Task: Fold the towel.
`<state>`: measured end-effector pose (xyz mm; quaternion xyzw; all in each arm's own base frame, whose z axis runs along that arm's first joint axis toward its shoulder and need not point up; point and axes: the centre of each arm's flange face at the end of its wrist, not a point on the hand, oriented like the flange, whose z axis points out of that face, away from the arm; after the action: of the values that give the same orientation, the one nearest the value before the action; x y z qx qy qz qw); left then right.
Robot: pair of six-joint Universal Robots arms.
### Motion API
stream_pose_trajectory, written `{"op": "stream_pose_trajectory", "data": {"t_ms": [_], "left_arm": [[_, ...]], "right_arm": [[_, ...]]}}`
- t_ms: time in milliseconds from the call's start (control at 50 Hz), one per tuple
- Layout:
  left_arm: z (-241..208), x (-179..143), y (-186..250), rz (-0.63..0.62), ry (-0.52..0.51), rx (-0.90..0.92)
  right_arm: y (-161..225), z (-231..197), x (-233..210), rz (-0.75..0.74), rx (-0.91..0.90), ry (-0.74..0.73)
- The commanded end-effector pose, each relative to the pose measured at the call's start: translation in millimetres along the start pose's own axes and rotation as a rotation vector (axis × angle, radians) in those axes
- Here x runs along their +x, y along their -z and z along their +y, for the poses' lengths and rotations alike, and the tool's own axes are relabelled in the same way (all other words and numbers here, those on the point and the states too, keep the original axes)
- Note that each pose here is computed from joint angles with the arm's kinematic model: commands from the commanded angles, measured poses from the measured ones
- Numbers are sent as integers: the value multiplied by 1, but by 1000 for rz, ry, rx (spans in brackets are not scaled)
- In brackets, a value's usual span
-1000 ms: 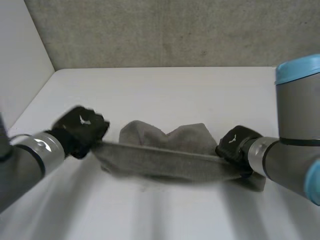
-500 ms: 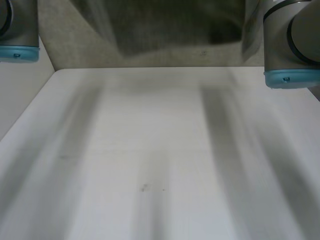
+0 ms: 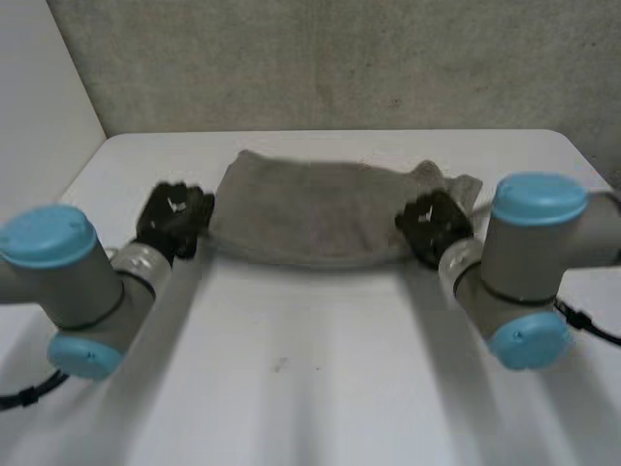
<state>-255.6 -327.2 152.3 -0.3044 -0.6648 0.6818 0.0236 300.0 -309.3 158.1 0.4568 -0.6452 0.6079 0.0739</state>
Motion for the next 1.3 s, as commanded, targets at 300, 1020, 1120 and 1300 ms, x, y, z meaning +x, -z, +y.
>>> {"op": "stream_pose_trajectory", "data": {"t_ms": [300,1020,1120,1300], "left_arm": [[-24,-36,38,-91,-161,-6],[-19,-38,57,-85,-140,-66],[-17,-42,56,-95,-140,-70],[-22,-52,56,-125,-143,-66]], "right_arm": [[15,48,70,118,-145,-627],[54,83,31,-68,-110,-138],[59,87,28,-77,-121,-141],[70,81,48,-46,-112,-173]]}}
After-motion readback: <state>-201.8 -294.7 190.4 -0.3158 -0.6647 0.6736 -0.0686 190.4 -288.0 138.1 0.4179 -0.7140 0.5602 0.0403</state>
